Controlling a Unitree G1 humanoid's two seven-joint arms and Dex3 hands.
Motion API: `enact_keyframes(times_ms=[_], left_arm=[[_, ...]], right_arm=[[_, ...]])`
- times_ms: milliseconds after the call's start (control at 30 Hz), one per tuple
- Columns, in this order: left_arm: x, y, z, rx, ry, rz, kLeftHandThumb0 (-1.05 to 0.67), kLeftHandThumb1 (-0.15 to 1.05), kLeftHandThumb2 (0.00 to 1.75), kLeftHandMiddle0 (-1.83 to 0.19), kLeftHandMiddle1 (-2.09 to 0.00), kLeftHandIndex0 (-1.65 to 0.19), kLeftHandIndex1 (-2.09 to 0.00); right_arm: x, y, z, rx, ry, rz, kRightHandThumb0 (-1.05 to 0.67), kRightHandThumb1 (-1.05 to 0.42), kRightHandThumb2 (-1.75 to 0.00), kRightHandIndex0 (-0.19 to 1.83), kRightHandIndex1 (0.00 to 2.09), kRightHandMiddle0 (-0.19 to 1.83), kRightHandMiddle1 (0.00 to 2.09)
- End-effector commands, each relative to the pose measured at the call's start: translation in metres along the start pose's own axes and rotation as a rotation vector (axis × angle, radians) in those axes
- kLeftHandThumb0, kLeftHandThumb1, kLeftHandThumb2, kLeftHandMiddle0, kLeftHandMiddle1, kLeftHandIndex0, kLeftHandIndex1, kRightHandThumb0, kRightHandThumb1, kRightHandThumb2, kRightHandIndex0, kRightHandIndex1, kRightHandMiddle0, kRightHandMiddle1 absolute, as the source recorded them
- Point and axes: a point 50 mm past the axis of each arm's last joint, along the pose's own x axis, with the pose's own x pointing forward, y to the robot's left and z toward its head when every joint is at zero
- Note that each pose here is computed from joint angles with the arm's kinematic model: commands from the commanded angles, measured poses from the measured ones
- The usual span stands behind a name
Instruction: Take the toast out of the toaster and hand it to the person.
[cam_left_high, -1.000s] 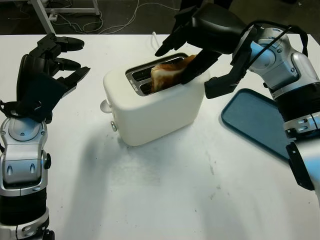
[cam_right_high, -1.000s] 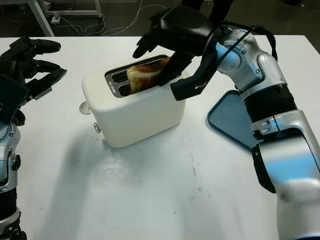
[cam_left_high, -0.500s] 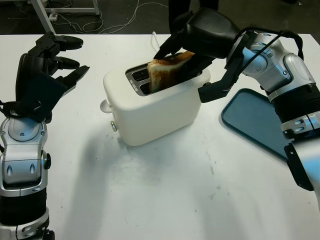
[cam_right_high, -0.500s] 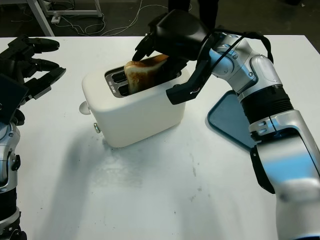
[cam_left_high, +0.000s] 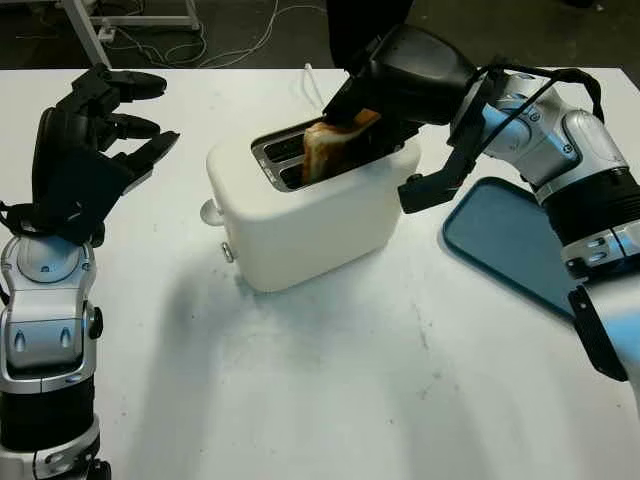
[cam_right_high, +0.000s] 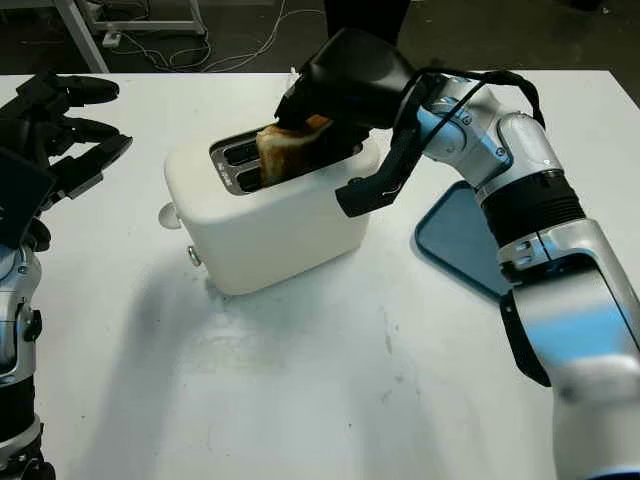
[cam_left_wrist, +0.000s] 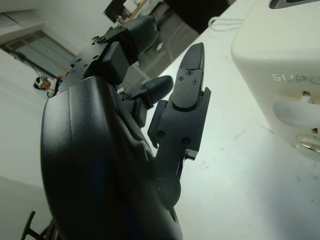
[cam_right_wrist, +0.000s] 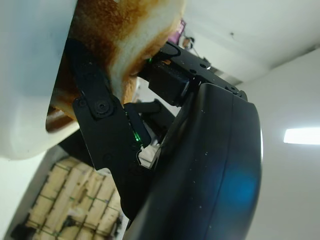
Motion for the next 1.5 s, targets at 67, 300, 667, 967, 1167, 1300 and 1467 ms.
enact_keyframes(times_ms=[67,300,667,967,1167,1300,1467], left_arm=[[-0.001,0.001,0.002,0.006,-0.003,0.012,-0.26,0.92,0.18,-0.31,-1.13,-0.37,-0.78],[-0.001,0.001,0.002,0.005,-0.001,0.014,-0.25,0.92,0.20,-0.32,-1.13,-0.37,-0.77],[-0.001,0.001,0.001,0.008,0.001,0.012,-0.29,0.92,0.19,-0.32,-1.12,-0.38,-0.76],[-0.001,0.002,-0.001,-0.013,0.006,0.016,-0.29,0.92,0.18,-0.33,-1.13,-0.39,-0.76],[-0.001,0.002,-0.001,0.003,0.001,0.014,-0.30,0.92,0.18,-0.33,-1.13,-0.39,-0.76],[0.000,0.002,-0.001,0.004,-0.003,0.009,-0.29,0.92,0.18,-0.33,-1.13,-0.39,-0.76],[0.001,0.002,0.000,0.001,-0.003,0.004,-0.27,0.92,0.20,-0.32,-1.13,-0.38,-0.76]], right_arm=[[-0.004,-0.006,-0.005,-0.126,0.023,-0.049,-0.80,-0.89,-0.06,1.15,1.74,0.94,1.63],[-0.004,-0.001,-0.009,-0.213,0.049,-0.099,-0.98,-0.92,-0.37,1.15,1.75,0.89,1.74],[-0.004,-0.002,-0.012,-0.228,0.051,-0.143,-0.87,-0.92,-0.69,1.15,1.75,0.87,1.75],[-0.011,-0.033,-0.017,-0.145,0.080,-0.295,-0.73,-0.92,-0.55,1.07,1.74,0.86,1.63],[-0.022,-0.061,-0.030,0.030,0.080,-0.462,-0.66,-0.92,-0.43,1.09,1.75,0.87,1.52],[-0.029,-0.075,-0.040,0.205,0.070,-0.527,-0.61,-0.92,-0.41,1.08,1.75,0.80,1.67],[-0.040,-0.088,-0.051,0.257,0.075,-0.547,-0.61,-0.92,-0.43,1.08,1.75,0.77,1.64]])
